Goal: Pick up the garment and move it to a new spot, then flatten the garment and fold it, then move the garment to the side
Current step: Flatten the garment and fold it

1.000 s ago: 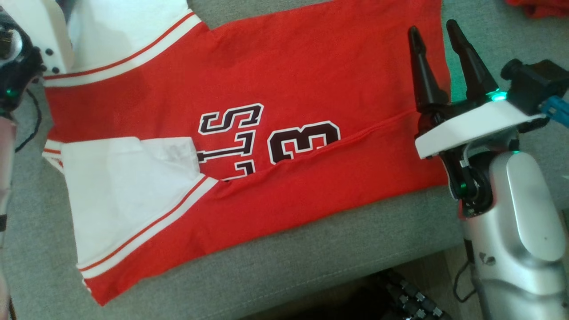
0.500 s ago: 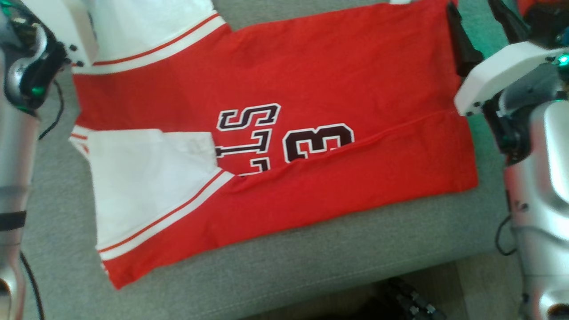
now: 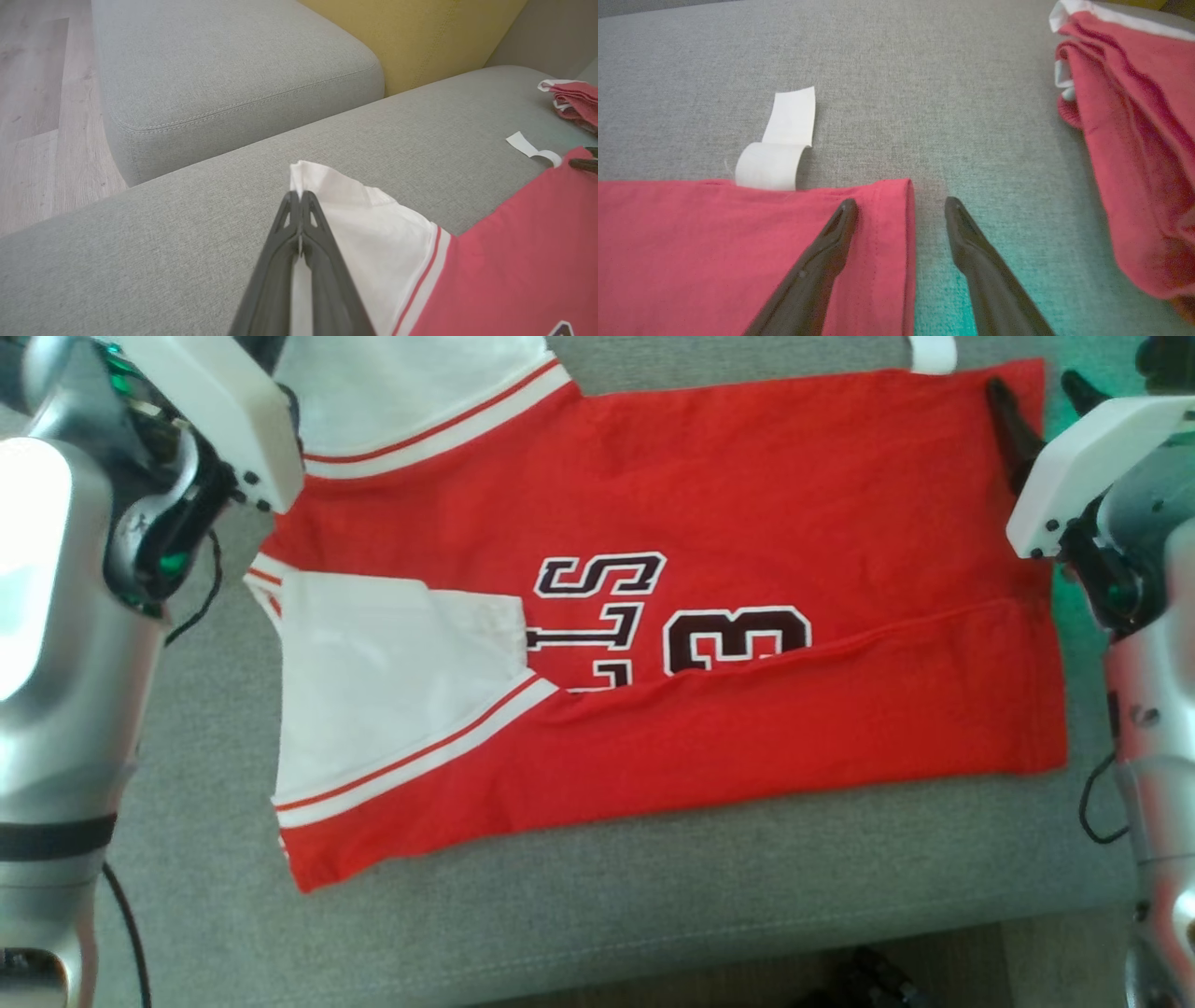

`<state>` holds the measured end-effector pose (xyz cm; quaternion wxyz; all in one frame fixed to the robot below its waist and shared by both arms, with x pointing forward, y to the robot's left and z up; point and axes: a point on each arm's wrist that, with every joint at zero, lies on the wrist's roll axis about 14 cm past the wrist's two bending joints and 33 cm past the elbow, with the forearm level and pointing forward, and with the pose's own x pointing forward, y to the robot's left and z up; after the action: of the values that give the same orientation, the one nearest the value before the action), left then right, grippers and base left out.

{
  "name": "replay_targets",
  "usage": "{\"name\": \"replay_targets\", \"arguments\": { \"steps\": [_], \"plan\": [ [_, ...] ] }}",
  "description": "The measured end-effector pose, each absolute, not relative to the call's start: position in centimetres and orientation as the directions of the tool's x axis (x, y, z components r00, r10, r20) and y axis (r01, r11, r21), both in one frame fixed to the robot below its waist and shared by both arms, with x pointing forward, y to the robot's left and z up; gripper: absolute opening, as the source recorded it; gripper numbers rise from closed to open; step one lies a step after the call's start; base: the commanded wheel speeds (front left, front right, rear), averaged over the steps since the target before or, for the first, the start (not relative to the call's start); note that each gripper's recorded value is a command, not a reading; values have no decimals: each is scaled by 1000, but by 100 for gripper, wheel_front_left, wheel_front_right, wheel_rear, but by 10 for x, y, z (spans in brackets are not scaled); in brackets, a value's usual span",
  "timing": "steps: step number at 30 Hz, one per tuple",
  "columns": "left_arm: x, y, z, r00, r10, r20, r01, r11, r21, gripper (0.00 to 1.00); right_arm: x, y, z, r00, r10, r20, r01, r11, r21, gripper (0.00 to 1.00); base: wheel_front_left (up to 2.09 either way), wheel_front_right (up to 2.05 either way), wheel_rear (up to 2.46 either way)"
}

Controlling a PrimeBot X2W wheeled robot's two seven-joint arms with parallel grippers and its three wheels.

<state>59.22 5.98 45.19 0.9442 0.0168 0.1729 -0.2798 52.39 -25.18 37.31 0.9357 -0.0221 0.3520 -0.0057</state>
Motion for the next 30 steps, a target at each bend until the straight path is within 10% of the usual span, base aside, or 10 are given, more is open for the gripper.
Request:
{"name": "replay_targets", "arguments": {
  "steps": [2, 4, 8, 20, 30],
  "plan": [
    [590, 61, 453, 784, -523, -334, 534, 843, -66, 0, 524, -251, 367, 735, -19, -678, 0, 1000, -28, 52, 0, 0, 0],
    [589, 63, 454, 786, -521, -332, 530, 845, -72, 0, 527, -249, 367, 731, -11, -682, 1, 1000, -14, 45, 0, 0, 0],
    [588, 66, 458, 794, -520, -316, 525, 848, -76, 0, 533, -244, 367, 729, 5, -685, -10, 1000, -4, 0, 0, 0, 0],
    [567, 74, 483, 835, -512, -202, 495, 859, -132, 0, 544, -240, 409, 853, 32, -520, -48, 999, -17, 0, 0, 0, 0],
    [476, 91, 483, 875, -456, -162, 408, 875, -262, 0, 474, -237, 409, 881, 62, -470, -47, 998, 45, 0, 0, 0, 0]
  ]
}}
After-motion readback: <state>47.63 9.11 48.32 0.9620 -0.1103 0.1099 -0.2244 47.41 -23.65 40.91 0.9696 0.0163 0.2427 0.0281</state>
